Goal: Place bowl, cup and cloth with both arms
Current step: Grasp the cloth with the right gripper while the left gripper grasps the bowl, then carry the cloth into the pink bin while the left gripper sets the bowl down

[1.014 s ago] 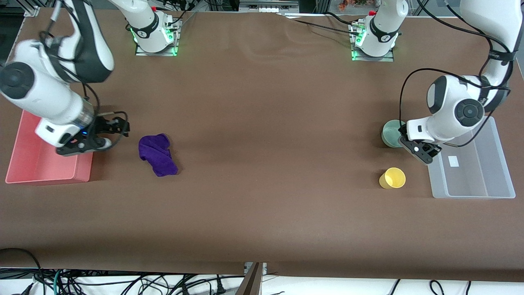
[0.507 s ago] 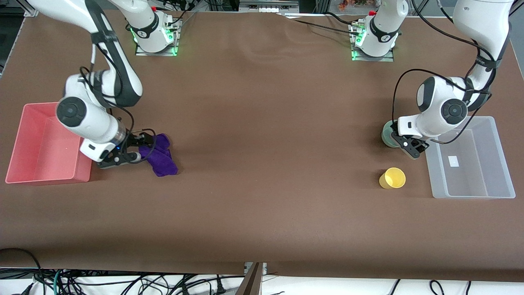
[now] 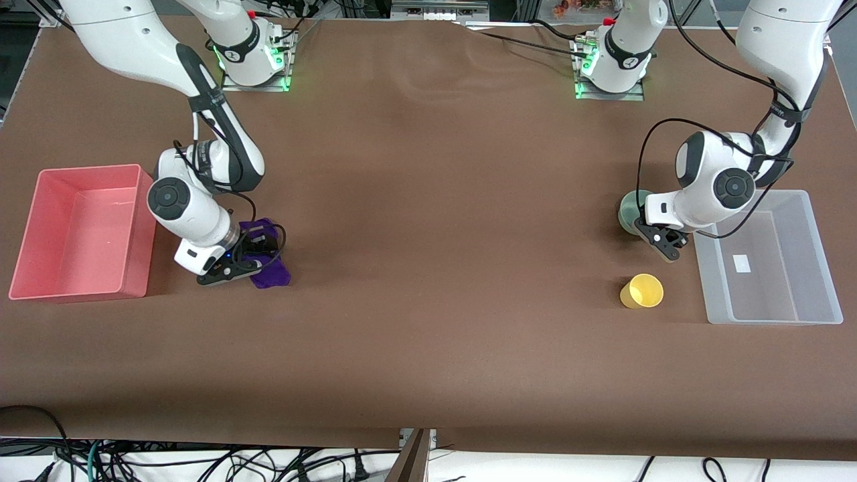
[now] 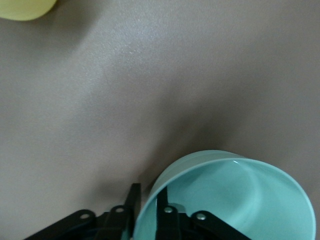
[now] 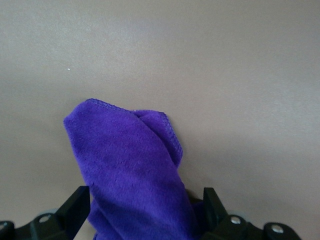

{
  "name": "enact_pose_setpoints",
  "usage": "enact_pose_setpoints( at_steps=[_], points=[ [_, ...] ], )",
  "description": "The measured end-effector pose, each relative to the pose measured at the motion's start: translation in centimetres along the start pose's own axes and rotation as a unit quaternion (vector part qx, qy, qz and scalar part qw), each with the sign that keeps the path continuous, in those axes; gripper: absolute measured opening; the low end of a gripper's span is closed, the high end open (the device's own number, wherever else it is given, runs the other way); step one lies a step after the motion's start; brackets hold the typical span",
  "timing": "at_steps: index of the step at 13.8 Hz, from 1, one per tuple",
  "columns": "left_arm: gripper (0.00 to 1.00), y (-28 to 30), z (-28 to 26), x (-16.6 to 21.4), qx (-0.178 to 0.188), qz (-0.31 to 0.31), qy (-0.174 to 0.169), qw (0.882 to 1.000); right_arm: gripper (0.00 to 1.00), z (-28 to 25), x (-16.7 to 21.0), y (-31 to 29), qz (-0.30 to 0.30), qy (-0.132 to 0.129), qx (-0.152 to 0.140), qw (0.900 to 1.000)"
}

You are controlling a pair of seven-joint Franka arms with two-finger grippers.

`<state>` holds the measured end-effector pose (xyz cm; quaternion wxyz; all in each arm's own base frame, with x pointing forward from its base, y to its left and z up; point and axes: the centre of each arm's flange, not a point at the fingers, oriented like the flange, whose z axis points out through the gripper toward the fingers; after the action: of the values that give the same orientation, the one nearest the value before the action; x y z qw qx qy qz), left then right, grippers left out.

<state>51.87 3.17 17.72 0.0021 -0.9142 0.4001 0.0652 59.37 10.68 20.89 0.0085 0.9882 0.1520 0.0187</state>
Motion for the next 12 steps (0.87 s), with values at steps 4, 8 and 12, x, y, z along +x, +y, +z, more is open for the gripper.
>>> enact_pose_setpoints(
  at_steps=[4,8,12],
  points=[
    [0.04,-0.4,-3.6,0.5,0.003,0.004,-0.01,1.0,0.74,0.6,-0.3,-0.2,-0.002,-0.002,0.0,1.0],
    [0.04,-2.7,-14.1,1.5,-0.012,-0.006,-0.059,0.998,0.26,0.4,-0.2,-1.1,-0.01,-0.008,0.001,1.0],
    [0.04,-7.5,-20.9,-1.5,-0.009,-0.032,-0.058,0.998,0.05,-2.8,1.3,-0.7,-0.013,-0.023,-0.001,1.0]
  ],
)
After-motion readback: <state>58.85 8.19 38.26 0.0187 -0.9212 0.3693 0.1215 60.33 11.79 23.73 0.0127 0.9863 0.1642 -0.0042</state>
